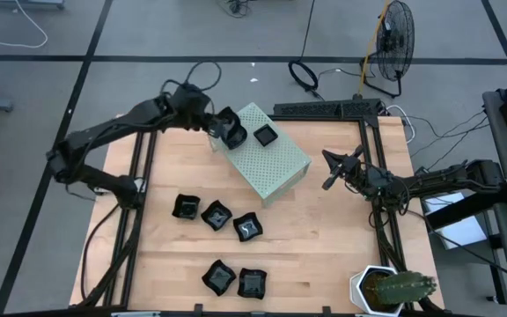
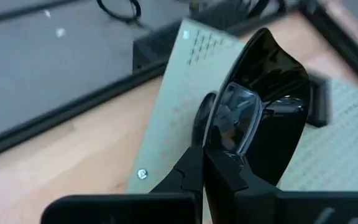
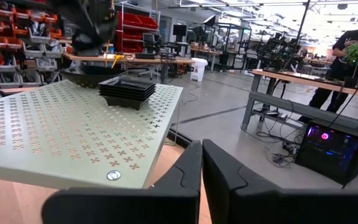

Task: Pick & Place Mini shaped plates
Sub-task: Stack the leaf-shaped plate on top of the other leaf-shaped plate on the shelf, then put the distorted square plate on the shelf

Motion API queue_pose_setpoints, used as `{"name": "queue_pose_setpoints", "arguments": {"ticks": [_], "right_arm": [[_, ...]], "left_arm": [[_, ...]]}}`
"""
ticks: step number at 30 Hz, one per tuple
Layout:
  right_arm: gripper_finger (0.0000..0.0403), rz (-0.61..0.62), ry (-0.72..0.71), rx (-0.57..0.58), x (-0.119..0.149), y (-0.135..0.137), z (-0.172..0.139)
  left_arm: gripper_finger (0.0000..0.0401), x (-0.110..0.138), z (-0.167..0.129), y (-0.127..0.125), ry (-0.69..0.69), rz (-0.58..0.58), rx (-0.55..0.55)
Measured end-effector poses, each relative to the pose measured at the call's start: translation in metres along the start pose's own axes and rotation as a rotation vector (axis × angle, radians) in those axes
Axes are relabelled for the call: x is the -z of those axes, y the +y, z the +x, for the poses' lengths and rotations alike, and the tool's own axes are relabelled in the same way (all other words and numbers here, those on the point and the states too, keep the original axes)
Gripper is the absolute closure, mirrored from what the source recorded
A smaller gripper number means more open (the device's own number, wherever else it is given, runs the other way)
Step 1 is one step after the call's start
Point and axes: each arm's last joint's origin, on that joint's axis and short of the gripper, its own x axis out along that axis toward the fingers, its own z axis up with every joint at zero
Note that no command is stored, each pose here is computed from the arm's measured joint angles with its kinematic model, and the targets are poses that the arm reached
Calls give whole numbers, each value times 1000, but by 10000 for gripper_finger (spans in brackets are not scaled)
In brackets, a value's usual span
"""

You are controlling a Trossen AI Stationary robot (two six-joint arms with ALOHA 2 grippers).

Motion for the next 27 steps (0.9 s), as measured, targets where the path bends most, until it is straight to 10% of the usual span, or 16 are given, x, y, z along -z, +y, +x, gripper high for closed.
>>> {"name": "queue_pose_setpoints", "arguments": {"ticks": [9, 27], "right_arm": [[399, 0, 0, 0, 0, 0, 0], [399, 0, 0, 0, 0, 0, 0]], "left_arm": [[395, 3, 44, 5, 113, 20, -2], [329, 3, 34, -1, 89, -20, 19]]}}
